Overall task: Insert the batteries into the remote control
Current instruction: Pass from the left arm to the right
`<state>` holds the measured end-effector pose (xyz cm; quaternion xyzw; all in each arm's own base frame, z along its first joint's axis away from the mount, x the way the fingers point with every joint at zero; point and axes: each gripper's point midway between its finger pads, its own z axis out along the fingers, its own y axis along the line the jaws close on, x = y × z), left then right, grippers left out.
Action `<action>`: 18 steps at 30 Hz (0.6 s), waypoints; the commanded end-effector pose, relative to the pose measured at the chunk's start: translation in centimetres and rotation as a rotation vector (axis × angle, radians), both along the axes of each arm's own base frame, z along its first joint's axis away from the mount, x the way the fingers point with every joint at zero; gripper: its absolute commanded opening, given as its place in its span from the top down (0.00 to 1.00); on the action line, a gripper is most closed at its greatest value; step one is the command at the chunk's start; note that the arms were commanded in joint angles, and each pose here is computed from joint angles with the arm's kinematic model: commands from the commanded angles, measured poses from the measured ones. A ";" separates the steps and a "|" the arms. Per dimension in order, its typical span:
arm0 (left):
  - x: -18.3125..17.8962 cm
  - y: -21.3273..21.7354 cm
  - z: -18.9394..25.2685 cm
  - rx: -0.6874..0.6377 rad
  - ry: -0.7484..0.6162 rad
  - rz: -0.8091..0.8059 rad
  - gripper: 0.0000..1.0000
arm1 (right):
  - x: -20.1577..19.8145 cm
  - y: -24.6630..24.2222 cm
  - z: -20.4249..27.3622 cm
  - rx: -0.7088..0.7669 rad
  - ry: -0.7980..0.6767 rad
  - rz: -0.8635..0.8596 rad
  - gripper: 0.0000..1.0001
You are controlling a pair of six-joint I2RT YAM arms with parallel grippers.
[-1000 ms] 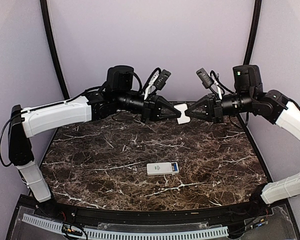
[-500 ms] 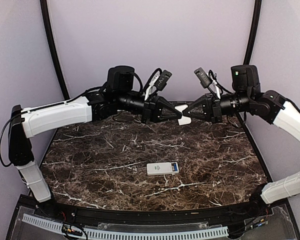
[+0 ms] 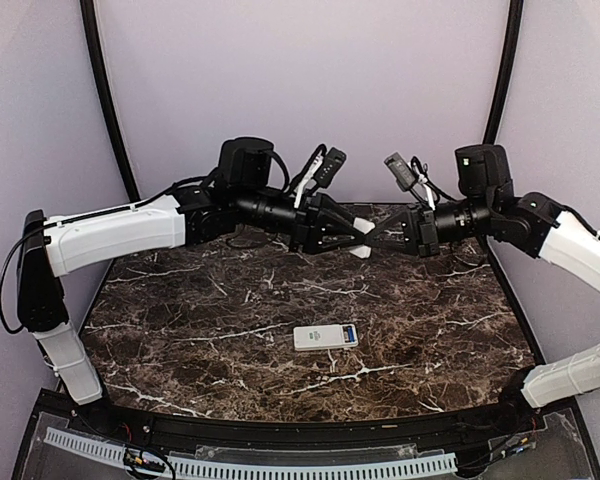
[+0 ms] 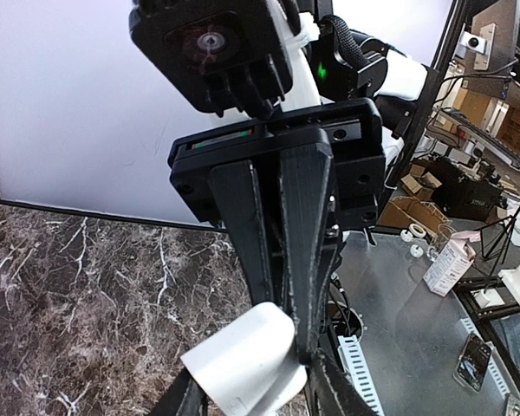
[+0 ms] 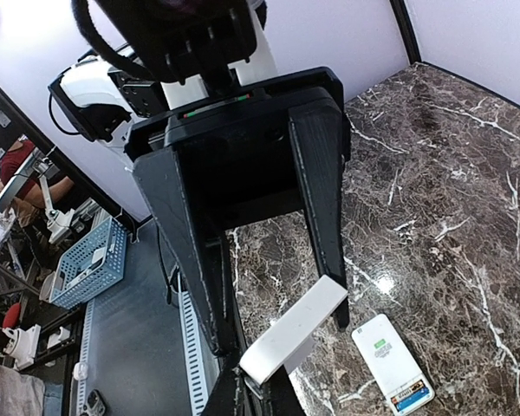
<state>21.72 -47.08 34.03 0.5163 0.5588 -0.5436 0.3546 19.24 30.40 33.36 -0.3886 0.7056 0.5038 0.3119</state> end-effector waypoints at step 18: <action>-1.4 1.0 1.1 -0.033 -0.033 -0.053 1.00 | 1.0 -0.8 -1.1 -0.006 0.032 -0.063 1.00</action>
